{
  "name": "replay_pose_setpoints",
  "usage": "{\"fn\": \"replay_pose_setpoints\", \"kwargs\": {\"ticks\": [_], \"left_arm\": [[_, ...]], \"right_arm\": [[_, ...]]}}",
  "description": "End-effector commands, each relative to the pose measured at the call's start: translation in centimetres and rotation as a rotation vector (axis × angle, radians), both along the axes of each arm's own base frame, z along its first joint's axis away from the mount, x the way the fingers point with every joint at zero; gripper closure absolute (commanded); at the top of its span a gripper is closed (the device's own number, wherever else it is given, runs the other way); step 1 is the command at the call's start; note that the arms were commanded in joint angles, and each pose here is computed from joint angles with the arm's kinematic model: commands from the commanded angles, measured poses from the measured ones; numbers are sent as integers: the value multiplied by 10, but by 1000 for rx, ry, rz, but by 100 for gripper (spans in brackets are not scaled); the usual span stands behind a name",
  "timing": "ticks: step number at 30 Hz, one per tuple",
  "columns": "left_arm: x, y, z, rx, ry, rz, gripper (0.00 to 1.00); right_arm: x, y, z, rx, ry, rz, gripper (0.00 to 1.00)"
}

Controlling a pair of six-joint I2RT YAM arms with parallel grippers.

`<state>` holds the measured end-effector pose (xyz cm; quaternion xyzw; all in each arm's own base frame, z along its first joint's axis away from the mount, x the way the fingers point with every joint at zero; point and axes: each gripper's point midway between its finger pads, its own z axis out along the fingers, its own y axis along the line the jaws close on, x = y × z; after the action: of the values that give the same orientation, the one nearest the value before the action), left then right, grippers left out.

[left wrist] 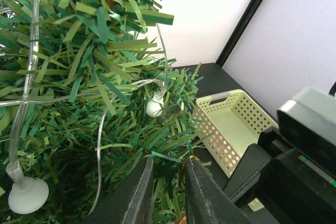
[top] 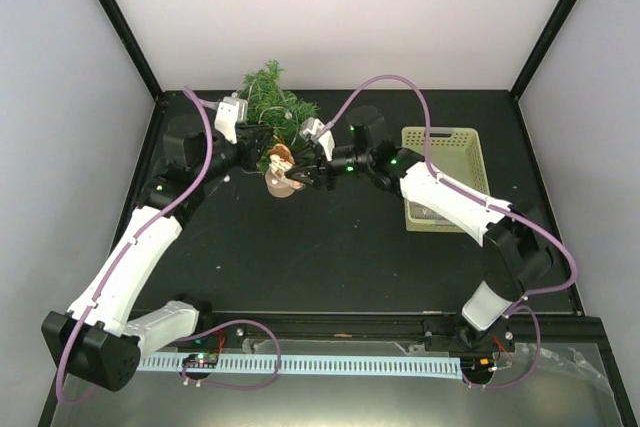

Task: Decorate the small christmas tree

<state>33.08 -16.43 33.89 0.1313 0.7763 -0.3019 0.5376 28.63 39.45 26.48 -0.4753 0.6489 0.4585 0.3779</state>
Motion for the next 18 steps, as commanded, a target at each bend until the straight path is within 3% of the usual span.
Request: {"fn": "replay_pose_setpoints", "kwargs": {"ticks": [1,8,18], "left_arm": [[-8,1,21,-13,-47,-18,81],[-8,2,17,-3,-37,-14,78],[-6,2,16,7,-33,-9,78]], "right_arm": [[-11,-9,34,53,-49,14,52],[-21,-17,50,77,-65,15,40],[-1,-14,29,57,-48,-87,39]]}}
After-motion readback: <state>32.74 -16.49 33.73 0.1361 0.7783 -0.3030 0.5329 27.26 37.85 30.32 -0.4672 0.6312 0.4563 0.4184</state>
